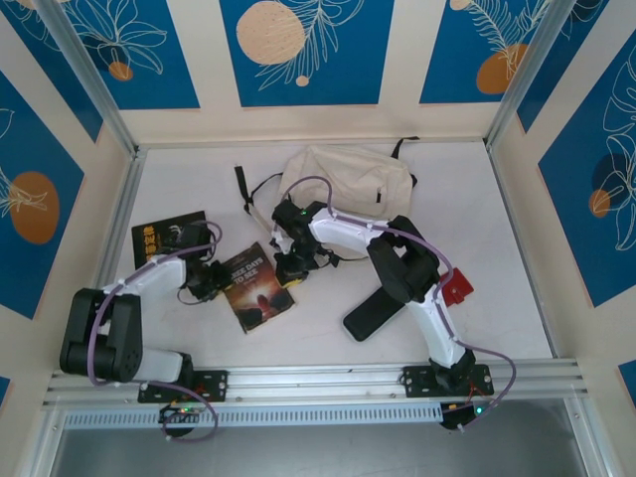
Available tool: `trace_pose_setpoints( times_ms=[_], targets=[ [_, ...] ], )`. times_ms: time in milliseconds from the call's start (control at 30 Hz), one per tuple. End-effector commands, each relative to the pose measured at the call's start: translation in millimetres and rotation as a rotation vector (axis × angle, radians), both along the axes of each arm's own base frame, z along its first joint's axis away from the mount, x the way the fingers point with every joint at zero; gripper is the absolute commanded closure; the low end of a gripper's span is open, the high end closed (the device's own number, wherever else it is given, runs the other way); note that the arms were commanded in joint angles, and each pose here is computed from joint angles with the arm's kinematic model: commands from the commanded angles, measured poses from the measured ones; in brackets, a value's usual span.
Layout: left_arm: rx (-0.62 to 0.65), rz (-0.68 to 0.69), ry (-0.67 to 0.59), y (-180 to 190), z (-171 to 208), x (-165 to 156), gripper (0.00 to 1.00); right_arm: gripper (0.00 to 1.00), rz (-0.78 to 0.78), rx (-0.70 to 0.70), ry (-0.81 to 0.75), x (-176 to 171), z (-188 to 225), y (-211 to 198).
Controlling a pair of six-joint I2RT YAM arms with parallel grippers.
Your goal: Pack the student bag
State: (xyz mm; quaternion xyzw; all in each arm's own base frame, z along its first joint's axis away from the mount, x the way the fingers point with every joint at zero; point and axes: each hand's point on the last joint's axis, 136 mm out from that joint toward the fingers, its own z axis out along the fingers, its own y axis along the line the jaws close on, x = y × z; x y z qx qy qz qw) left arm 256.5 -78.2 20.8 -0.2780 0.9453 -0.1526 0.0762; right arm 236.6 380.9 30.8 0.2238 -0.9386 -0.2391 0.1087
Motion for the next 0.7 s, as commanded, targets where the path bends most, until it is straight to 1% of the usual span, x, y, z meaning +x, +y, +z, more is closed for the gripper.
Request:
trace_pose_setpoints(
  times_ms=[0, 100, 200, 300, 433, 500, 600, 633, 667],
  targets=[
    [-0.041, -0.075, -0.026, -12.6, 1.1, 11.7, 0.77, 0.72, -0.017, 0.043, -0.034, -0.2, 15.9, 12.1],
    [-0.026, -0.085, -0.018, -10.5, 6.1, 9.3, 0.69, 0.63, -0.083, 0.01, -0.126, 25.4, 22.3, 5.0],
    [-0.014, -0.083, -0.012, -7.2, 11.8, 1.7, 0.63, 0.61, -0.097, 0.0, -0.176, 39.0, 24.8, 8.5],
    [-0.015, -0.083, -0.004, -6.1, 15.4, -8.1, 0.6, 0.62, -0.119, -0.039, -0.191, 48.9, 18.1, 10.7],
    [-0.073, -0.081, -0.002, -14.2, 16.5, -18.3, 0.58, 0.65, -0.147, -0.059, -0.187, 57.8, 9.6, 11.7],
    [-0.102, -0.081, 0.004, -20.1, 14.6, -22.7, 0.57, 0.67, -0.149, -0.065, -0.18, 58.7, 4.8, 11.9],
    [-0.102, -0.08, 0.031, -25.3, 8.1, -31.4, 0.54, 0.71, -0.146, -0.077, -0.161, 56.2, -2.1, 10.5],
    [-0.104, -0.083, 0.032, -27.1, 7.3, -32.1, 0.5, 0.72, -0.146, -0.083, -0.156, 55.1, -4.8, 9.8],
    [-0.104, -0.081, 0.033, -28.3, 5.6, -33.6, 0.49, 0.74, -0.146, -0.088, -0.15, 54.0, -7.3, 8.8]
  ],
)
